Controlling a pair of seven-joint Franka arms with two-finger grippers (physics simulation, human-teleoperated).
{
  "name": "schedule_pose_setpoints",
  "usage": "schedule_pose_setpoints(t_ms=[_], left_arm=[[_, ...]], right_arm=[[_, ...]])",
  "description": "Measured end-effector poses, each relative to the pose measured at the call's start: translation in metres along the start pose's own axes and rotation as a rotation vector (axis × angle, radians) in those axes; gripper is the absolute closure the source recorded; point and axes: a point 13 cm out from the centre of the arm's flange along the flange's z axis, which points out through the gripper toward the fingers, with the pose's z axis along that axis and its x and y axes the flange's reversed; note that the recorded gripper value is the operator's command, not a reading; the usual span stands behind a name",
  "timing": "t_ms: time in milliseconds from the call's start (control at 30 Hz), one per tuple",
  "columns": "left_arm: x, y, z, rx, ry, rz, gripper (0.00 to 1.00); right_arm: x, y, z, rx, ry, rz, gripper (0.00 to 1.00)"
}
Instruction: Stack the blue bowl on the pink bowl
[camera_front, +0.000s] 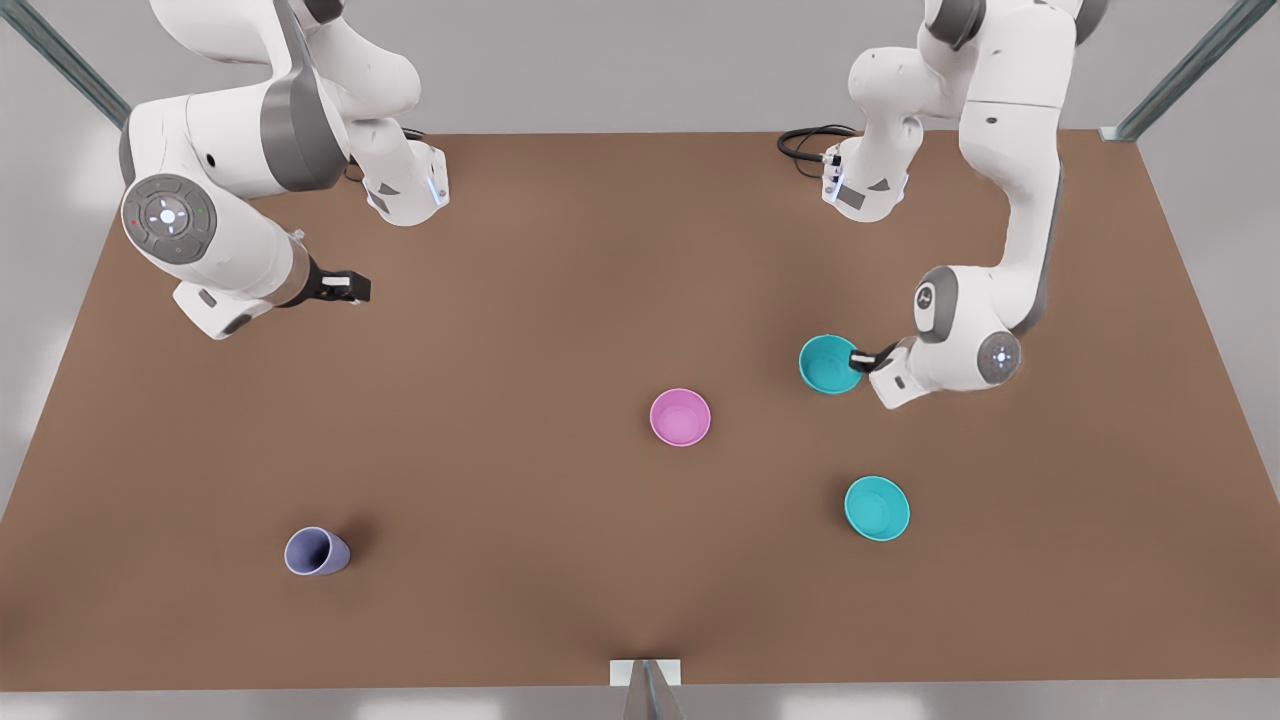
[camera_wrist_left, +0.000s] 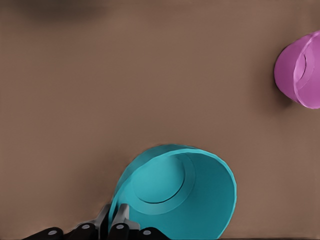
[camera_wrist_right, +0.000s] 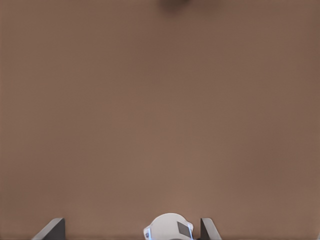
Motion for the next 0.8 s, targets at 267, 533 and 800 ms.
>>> schedule_pose_setpoints(t_ms=[267, 533, 800], left_arm=[[-0.122, -0.208, 0.026, -0.093, -0.035, 0.15, 0.79], [-0.136, -0.213, 0.072, -0.106, 0.0, -0.044, 0.79], [-0.137, -0.211, 0.081, -0.1, 0.002, -0.181, 0.76]], right_arm=[[-0.001, 0.0, 0.0, 0.002, -0.004, -0.012, 0.0], [-0.001, -0.001, 0.002, 0.003, 0.002, -0.02, 0.0], [-0.003, 0.0, 0.005, 0.003, 0.009, -0.027, 0.0]])
